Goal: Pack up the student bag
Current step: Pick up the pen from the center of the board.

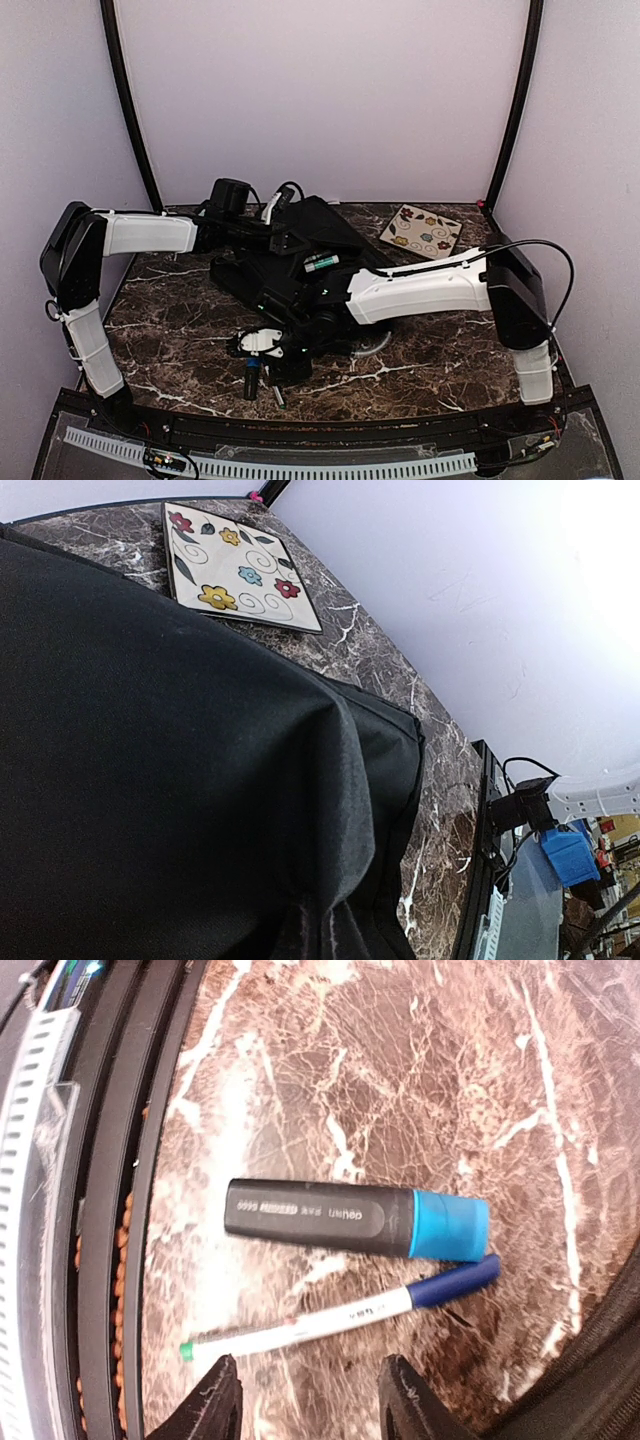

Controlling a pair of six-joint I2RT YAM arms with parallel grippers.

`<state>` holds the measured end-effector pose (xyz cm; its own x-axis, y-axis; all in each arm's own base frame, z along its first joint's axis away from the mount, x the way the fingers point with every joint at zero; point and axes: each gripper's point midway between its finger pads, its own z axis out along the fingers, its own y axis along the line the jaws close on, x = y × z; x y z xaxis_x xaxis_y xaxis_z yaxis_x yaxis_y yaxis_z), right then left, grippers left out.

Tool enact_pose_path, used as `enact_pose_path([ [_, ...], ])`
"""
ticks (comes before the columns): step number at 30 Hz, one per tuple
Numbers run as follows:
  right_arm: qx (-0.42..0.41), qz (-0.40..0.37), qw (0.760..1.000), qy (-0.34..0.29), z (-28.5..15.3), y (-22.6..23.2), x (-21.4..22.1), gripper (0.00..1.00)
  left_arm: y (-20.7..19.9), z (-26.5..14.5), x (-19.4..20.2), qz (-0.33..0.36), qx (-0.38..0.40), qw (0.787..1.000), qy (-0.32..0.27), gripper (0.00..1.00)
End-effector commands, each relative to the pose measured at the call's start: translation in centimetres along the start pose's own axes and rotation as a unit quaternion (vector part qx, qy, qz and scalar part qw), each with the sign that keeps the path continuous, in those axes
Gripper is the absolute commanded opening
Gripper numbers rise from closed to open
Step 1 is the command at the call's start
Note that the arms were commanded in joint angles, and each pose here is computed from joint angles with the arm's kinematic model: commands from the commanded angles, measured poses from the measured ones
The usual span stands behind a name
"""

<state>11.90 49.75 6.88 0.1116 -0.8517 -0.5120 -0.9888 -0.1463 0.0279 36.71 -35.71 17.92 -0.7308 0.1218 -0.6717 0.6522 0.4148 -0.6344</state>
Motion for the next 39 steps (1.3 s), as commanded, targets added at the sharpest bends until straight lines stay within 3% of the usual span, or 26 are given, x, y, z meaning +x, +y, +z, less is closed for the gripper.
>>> enact_pose_path([
  [1,0.003,0.042,0.999,0.001,0.7,-0.2,-1.1,0.48,-3.8,-0.8,-1.5,0.041,0.057,0.997,-0.018,0.0],
  [16,0.044,0.098,0.992,0.059,5.0,-1.9,0.4,0.61,-3.8,-0.8,-1.5,0.041,0.057,0.997,-0.015,0.0],
  [25,0.11,0.087,0.986,0.092,3.4,-4.6,3.3,0.54,-3.9,-0.8,-1.6,0.043,0.057,0.997,-0.017,0.0],
  [32,0.084,0.131,0.983,0.098,2.7,-5.9,5.0,0.48,-3.8,-0.8,-1.6,0.043,0.054,0.997,-0.017,0.0],
  [39,0.034,0.18,0.978,0.099,4.9,-6.6,4.1,0.45,-3.6,-0.7,-1.4,0.041,0.053,0.998,-0.015,0.0],
])
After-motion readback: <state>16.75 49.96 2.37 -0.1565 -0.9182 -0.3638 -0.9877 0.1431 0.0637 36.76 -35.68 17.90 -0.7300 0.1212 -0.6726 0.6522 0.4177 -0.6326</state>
